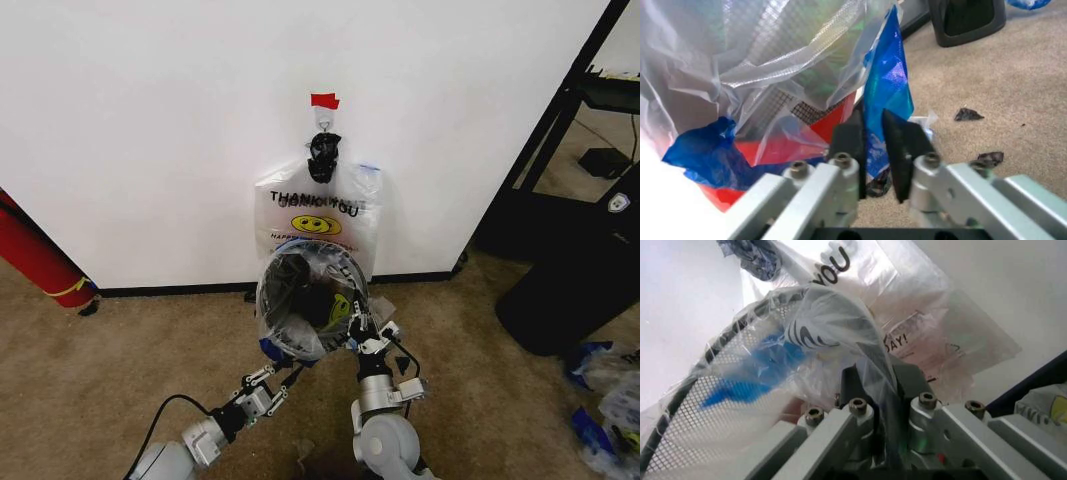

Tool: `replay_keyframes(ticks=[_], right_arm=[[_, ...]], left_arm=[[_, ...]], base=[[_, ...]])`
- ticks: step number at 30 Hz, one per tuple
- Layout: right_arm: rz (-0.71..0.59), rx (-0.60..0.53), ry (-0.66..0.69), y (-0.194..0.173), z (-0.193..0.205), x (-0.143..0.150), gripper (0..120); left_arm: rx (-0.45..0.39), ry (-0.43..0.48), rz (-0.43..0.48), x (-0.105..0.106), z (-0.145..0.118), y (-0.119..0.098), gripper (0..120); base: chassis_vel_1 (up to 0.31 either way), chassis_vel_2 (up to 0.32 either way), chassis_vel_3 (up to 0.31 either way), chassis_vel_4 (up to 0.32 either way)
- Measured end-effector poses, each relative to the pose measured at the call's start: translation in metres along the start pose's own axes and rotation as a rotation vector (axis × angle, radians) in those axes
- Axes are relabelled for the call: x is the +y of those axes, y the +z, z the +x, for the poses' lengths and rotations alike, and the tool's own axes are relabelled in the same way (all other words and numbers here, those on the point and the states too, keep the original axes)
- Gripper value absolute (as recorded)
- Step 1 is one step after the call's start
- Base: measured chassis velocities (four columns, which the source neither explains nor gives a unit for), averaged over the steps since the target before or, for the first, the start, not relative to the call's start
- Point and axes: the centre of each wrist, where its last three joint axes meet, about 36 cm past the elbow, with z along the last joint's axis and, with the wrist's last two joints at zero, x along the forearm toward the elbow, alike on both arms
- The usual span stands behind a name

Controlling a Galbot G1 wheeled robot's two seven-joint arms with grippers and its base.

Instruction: Pick up the garbage bag from the wall and place it over the trash bin.

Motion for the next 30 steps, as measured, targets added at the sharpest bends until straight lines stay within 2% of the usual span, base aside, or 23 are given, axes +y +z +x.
replay_keyframes(ticks=[1, 3, 9, 13, 17, 19, 22, 30], right_arm=[[0.0, -0.001, -0.001, 0.0, 0.0, 0.0, 1], [-0.001, -0.001, -0.002, 0.0, 0.0, 0.001, 1], [-0.012, 0.005, -0.005, -0.002, 0.002, 0.007, 1], [-0.035, 0.012, -0.003, -0.006, 0.005, 0.014, 1], [-0.085, 0.047, 0.007, -0.013, 0.011, 0.028, 1], [-0.093, 0.057, 0.004, -0.015, 0.014, 0.031, 1], [-0.086, 0.077, -0.002, -0.018, 0.022, 0.034, 1], [-0.04, 0.091, -0.006, -0.015, 0.026, 0.023, 1]], left_arm=[[0.002, -0.002, 0.0, 0.0, 0.0, 0.001, 4], [0.003, -0.005, -0.001, 0.001, 0.0, 0.001, 0], [0.01, -0.02, -0.005, 0.003, 0.001, 0.008, 0], [-0.005, 0.016, -0.021, 0.005, 0.002, 0.018, 0], [0.008, 0.064, -0.066, 0.011, 0.0, 0.04, 0], [0.018, 0.052, -0.069, 0.012, -0.001, 0.046, 0], [0.04, -0.015, -0.077, 0.017, -0.005, 0.054, 0], [0.07, -0.091, -0.098, 0.024, 0.0, 0.05, 0]], base=[[0.0, 0.0, 0.0, 0.0], [0.0, 0.0, 0.0, 0.0], [0.0, 0.0, 0.0, 0.0], [0.0, 0.0, 0.0, 0.0], [0.0, 0.0, 0.0, 0.0], [0.0, 0.0, 0.0, 0.0], [0.0, 0.0, 0.0, 0.0], [0.0, 0.0, 0.0, 0.0]])
